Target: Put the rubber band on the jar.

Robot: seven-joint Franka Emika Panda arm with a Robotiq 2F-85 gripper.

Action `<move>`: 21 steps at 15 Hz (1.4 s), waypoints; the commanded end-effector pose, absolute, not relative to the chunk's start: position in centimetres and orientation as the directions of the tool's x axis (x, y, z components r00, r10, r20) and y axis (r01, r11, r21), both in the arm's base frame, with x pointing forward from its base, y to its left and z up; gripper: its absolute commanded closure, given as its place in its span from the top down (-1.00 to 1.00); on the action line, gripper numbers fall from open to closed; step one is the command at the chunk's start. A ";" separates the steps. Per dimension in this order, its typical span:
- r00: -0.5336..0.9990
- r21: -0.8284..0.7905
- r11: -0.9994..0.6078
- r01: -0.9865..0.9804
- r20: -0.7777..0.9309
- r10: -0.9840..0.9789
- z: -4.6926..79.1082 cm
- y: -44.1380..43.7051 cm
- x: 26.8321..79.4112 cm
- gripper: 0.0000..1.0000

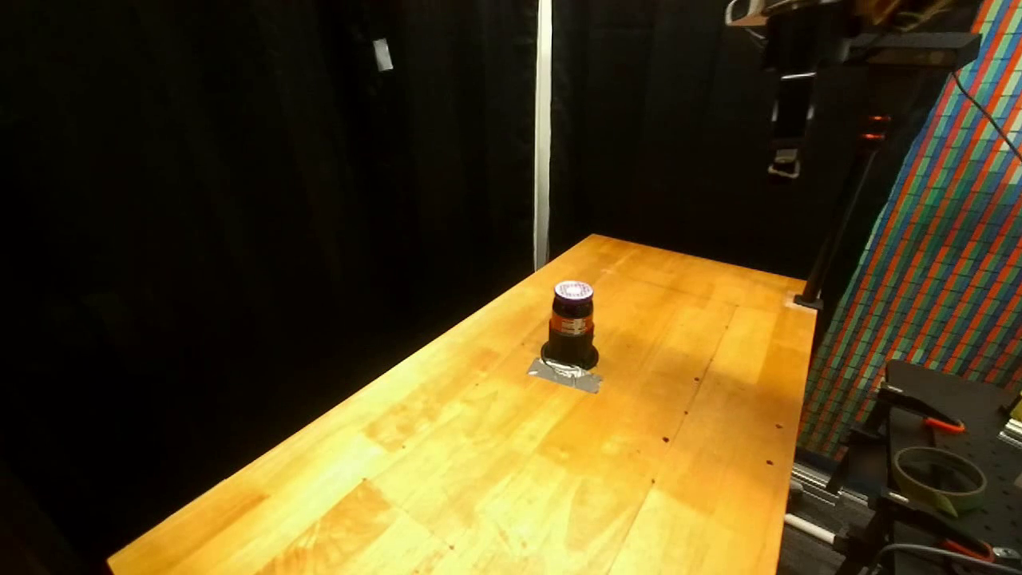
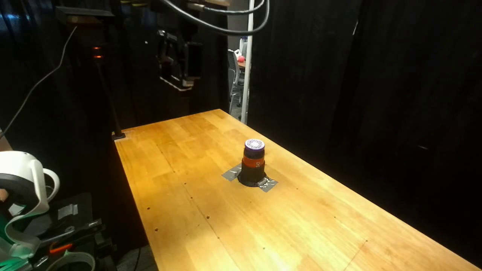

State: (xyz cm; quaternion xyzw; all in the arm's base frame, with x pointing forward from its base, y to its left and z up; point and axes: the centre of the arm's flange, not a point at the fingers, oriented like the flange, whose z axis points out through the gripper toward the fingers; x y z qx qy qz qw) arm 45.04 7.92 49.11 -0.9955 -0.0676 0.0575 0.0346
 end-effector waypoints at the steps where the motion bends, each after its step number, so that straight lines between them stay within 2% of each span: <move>1: 0.994 -0.030 -0.996 0.079 -0.072 0.081 47.8 10.8 54.0 1.00; 5: 0.998 -0.042 -0.998 0.049 -0.039 0.051 44.1 12.2 61.8 1.00; 11: 0.994 -0.089 -0.995 0.048 -0.096 0.057 36.9 12.5 71.5 1.00; 16: 0.988 -0.074 -0.997 0.024 -0.153 0.035 31.8 11.4 74.9 1.00; 21: 0.974 -0.046 -0.999 0.005 -0.226 0.015 29.7 9.8 75.7 1.00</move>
